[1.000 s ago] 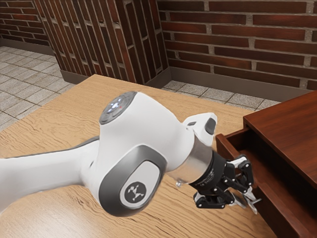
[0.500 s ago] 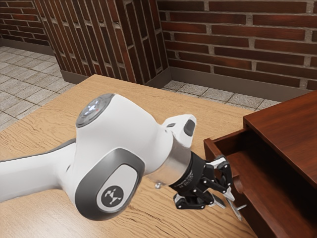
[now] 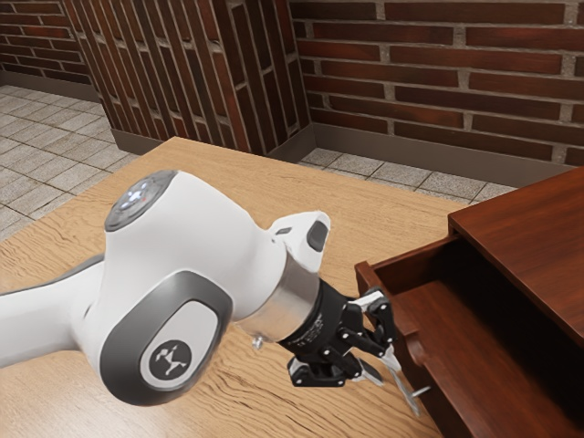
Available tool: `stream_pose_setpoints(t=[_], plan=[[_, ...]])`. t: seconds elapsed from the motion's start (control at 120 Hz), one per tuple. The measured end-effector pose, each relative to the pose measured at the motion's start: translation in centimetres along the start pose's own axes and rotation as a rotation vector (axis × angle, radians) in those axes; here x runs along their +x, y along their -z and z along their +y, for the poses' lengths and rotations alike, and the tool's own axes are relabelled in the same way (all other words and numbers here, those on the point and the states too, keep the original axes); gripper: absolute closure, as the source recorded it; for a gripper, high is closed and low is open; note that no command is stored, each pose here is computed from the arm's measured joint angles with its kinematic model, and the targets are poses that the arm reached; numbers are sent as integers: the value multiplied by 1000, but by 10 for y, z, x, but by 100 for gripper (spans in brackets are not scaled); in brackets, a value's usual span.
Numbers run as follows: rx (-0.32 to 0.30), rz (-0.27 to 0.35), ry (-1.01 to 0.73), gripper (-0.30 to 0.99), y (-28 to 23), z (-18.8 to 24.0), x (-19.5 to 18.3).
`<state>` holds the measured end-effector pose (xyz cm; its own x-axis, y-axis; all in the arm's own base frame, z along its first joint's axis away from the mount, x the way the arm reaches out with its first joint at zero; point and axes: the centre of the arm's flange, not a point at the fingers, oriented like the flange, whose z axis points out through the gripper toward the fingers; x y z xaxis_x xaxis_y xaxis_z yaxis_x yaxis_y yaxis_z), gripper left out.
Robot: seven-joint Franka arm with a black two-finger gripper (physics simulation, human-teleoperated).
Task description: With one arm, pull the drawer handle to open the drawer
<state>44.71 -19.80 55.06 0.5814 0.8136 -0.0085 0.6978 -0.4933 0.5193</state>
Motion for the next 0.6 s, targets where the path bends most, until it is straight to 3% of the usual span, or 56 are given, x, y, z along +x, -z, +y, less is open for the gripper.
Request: stream_pose_setpoints(t=[0.6], plan=[[34, 10, 3, 65, 19, -26, -6]])
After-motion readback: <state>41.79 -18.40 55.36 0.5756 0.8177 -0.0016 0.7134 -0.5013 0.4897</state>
